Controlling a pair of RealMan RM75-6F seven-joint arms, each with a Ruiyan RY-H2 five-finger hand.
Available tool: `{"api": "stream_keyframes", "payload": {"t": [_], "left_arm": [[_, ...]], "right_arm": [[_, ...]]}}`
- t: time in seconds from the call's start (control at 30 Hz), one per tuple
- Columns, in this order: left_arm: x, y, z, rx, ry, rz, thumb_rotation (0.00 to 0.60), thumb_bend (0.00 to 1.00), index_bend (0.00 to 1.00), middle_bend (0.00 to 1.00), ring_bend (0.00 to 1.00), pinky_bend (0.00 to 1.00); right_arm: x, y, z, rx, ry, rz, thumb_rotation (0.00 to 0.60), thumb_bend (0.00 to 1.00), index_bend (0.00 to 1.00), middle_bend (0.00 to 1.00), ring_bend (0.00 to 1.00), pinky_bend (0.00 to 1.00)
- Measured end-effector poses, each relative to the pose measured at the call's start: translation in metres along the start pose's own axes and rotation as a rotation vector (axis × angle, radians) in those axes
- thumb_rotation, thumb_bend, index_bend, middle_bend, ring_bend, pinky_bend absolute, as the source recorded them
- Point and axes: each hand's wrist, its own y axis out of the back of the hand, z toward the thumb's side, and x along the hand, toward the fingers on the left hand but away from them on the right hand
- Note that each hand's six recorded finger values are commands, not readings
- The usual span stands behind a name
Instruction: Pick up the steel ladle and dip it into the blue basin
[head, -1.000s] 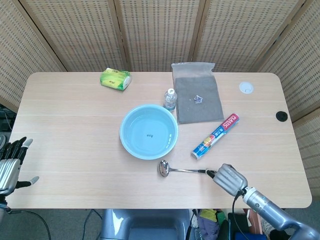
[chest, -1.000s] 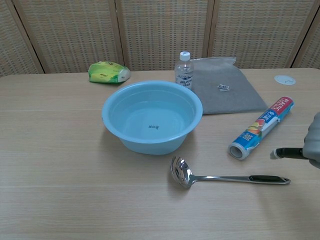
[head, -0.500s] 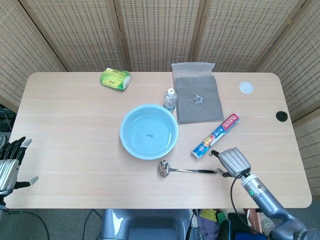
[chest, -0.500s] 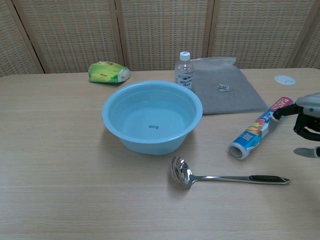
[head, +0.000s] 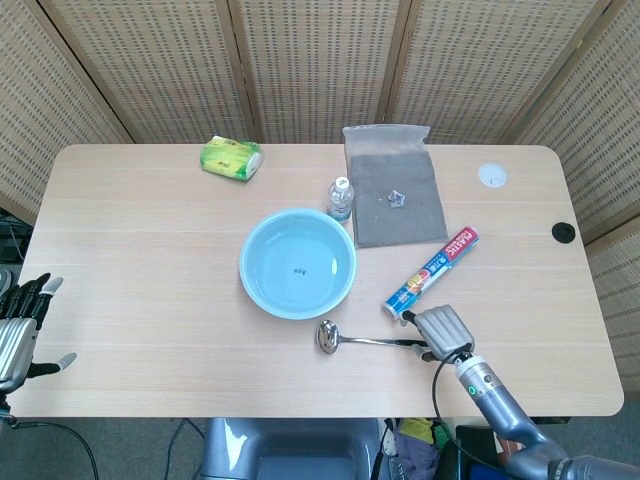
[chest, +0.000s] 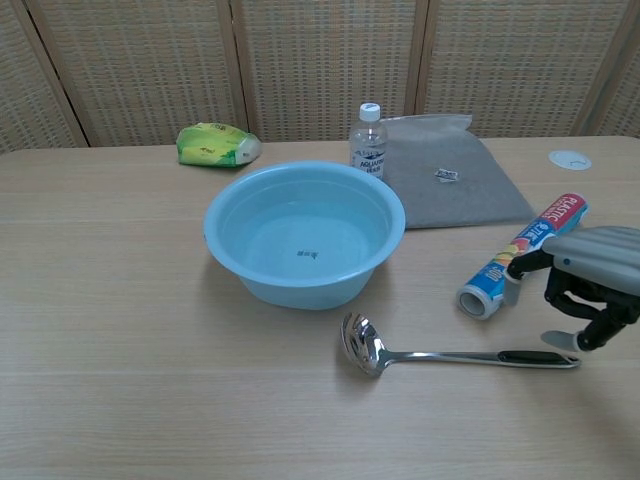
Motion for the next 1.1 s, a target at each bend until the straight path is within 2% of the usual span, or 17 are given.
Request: {"api": "stream_keyframes", "payload": {"t": [0.3,0.77,1.1], "left_arm": [[0.002,-0.002,0.000,0.006,0.003,-0.007,0.600,0.00,0.00,0.00,0.00,0.00],[0.005,-0.001,-0.002,0.005,0.011,-0.005,0.600,0.00,0.00,0.00,0.00,0.00],[0.005,-0.003,0.000,0.012,0.009,-0.010,0.600,0.00,0.00,0.00,0.00,0.00]], "right_arm": [[-0.012,-0.021,0.006,0.008,-0.051,0.018,0.600,0.36,0.37,0.87,0.92,1.00],[-0.018,-0.042,0.016,0.049,-0.112,0.033,0.600,0.35,0.38,0.87,0.92,1.00],[-0.015,-0.046,0.012,0.090,-0.130,-0.001,0.600,0.35,0.40,0.88,0.92,1.00]]}}
